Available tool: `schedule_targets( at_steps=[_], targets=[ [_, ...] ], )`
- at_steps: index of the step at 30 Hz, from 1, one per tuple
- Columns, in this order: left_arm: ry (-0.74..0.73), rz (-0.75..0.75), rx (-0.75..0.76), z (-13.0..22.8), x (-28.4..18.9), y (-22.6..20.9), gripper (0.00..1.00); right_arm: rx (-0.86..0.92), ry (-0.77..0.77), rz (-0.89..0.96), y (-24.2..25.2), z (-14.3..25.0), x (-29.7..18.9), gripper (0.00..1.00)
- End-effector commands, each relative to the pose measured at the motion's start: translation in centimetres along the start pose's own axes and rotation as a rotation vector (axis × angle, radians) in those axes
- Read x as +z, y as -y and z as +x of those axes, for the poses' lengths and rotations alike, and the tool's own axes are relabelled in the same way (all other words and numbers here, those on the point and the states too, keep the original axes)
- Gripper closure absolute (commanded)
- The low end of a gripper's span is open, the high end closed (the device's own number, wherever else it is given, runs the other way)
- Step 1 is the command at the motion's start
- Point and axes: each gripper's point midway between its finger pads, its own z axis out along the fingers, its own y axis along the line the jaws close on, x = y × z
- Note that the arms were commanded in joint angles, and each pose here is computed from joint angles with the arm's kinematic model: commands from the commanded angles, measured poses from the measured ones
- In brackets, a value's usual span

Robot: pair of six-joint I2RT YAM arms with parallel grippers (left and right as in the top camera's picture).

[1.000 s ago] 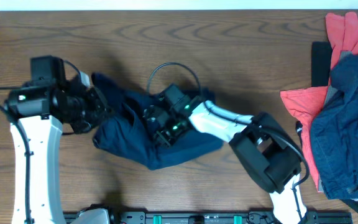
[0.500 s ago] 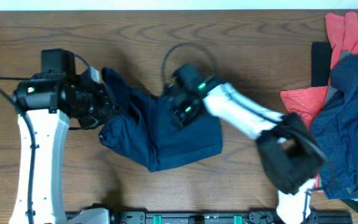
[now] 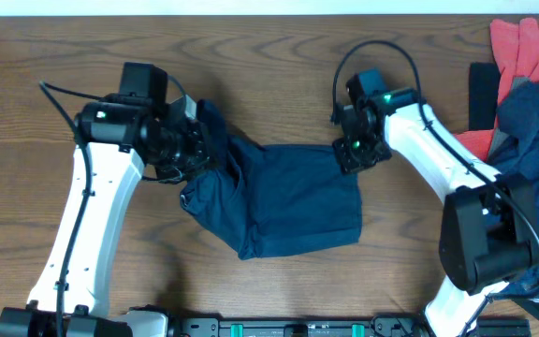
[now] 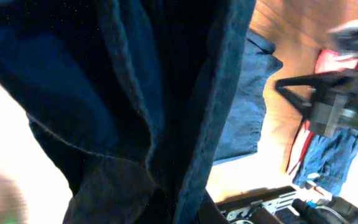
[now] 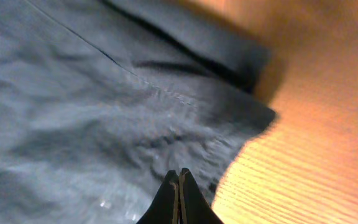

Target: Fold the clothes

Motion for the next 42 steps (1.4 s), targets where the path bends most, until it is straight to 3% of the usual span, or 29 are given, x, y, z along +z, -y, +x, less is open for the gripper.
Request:
schedule_targets(
  at_steps=[1,12,27,33,40,42],
  targets=[
    [-0.022,0.016,0.019,0.7,0.7,1.1,0.94,0.012,-0.055,0.028,0.7,1.9,2.1,0.99],
    [-0.036,0.050,0.030,2.1,2.1,4.6,0.94,0.068,-0.098,0.057,1.9,5.3,5.9,0.98],
    [-0.052,0.161,0.089,5.7,5.0,12.4,0.94,0.133,-0.086,0.088,2.4,5.3,6.1,0.99],
    [0.012,0.055,0.088,6.4,6.9,12.5,0.94,0.150,-0.097,0.086,2.4,5.6,6.1,0.99],
    [-0.018,0.079,0.159,8.5,9.6,15.1,0.93,0.150,-0.099,0.086,2.3,5.6,6.1,0.99],
    [-0.023,0.089,0.178,9.0,10.1,15.7,0.84,0.164,-0.104,0.087,2.4,5.7,6.1,0.99]
  ],
)
